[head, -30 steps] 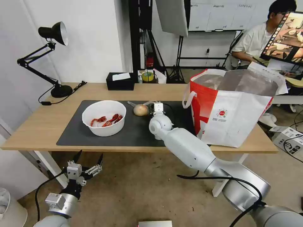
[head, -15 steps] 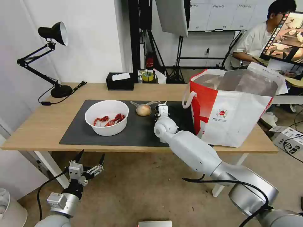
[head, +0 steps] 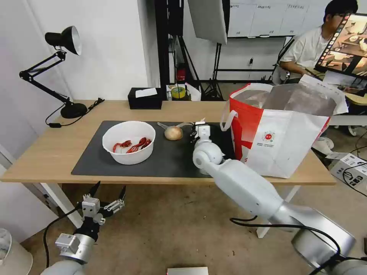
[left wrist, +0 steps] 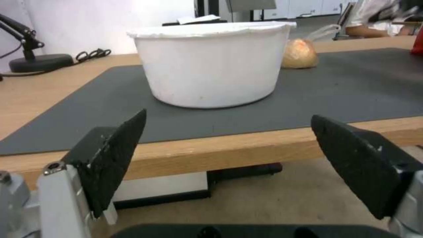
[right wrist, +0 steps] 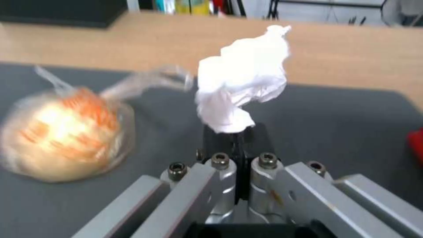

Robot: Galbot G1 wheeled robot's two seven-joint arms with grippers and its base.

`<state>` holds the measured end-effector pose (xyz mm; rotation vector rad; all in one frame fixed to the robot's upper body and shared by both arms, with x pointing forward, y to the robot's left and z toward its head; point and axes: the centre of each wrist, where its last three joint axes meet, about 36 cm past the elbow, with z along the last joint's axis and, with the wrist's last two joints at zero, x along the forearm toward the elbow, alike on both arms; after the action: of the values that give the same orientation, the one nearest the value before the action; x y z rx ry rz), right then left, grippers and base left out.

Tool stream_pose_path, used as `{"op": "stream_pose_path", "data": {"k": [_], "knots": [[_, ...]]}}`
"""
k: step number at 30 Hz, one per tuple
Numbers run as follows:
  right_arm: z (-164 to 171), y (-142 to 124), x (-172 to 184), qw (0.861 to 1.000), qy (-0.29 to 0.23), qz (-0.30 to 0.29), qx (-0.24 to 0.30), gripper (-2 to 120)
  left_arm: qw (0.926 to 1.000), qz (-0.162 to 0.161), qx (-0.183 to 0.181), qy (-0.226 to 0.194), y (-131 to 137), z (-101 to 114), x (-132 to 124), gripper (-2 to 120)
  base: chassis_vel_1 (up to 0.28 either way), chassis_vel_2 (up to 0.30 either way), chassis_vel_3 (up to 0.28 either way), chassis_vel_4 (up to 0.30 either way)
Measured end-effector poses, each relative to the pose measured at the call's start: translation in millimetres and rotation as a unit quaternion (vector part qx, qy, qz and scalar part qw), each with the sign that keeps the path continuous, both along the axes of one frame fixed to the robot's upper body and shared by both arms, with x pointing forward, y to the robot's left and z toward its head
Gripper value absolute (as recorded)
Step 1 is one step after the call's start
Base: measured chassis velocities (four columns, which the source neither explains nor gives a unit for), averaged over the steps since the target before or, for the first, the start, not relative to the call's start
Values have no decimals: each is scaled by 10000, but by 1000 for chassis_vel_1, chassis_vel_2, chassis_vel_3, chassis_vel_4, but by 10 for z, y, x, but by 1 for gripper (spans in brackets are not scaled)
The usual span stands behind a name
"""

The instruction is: Pick up the trash from the table and place it into the takeout bag.

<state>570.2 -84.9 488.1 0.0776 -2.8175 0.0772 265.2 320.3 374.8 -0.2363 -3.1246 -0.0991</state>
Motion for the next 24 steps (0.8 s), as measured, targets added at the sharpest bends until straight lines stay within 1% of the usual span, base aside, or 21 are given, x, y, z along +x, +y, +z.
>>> {"op": "stream_pose_path", "data": {"k": [1,3,4,7,9,11,13,15,16,17,18,20,21,23,24], "knots": [[27,-32,-32,10000,-44,12,27,0,10000,2,0,-1,0,1,-1,100,0,0,0,0],[153,-163,-211,9994,-242,170,191,0,10000,15,-3,0,2,1,-5,100,0,0,0,0],[153,-163,-211,9994,-242,170,191,0,10000,15,-3,0,2,1,-5,100,0,0,0,0],[320,-316,-481,9963,-527,456,513,0,10000,23,-7,3,2,-1,-7,100,0,0,0,0],[341,-335,-519,9955,-573,499,562,0,10000,22,-7,3,1,-1,-8,100,0,0,0,0],[406,-446,-699,9909,-867,696,757,0,10000,19,-9,5,-3,7,-16,100,0,0,0,0],[412,-472,-735,9897,-957,739,771,0,10000,19,-8,2,-3,12,-18,100,0,0,0,0],[431,-604,-865,9828,-1467,893,672,0,10000,15,-7,1,-7,27,-32,100,0,0,0,0],[438,-641,-892,9809,-1590,919,635,0,10000,15,-5,1,-7,30,-35,100,0,0,0,0],[438,-641,-892,9809,-1590,919,635,0,10000,15,-5,1,-7,30,-35,100,0,0,0,0],[465,-721,-937,9770,-1835,937,548,0,10000,14,-1,-4,-6,38,-39,100,0,0,0,0],[505,-801,-968,9734,-2046,915,467,0,10000,13,3,-6,-6,44,-43,100,0,0,0,0],[505,-801,-968,9734,-2046,915,467,0,10000,13,3,-6,-6,44,-43,100,0,0,0,0],[646,-985,-1045,9661,-2450,748,307,0,10000,6,6,-13,-12,54,-51,100,0,0,0,0],[694,-1028,-1066,9644,-2544,674,263,0,10000,3,6,-15,-15,55,-51,100,0,0,0,0]]}}
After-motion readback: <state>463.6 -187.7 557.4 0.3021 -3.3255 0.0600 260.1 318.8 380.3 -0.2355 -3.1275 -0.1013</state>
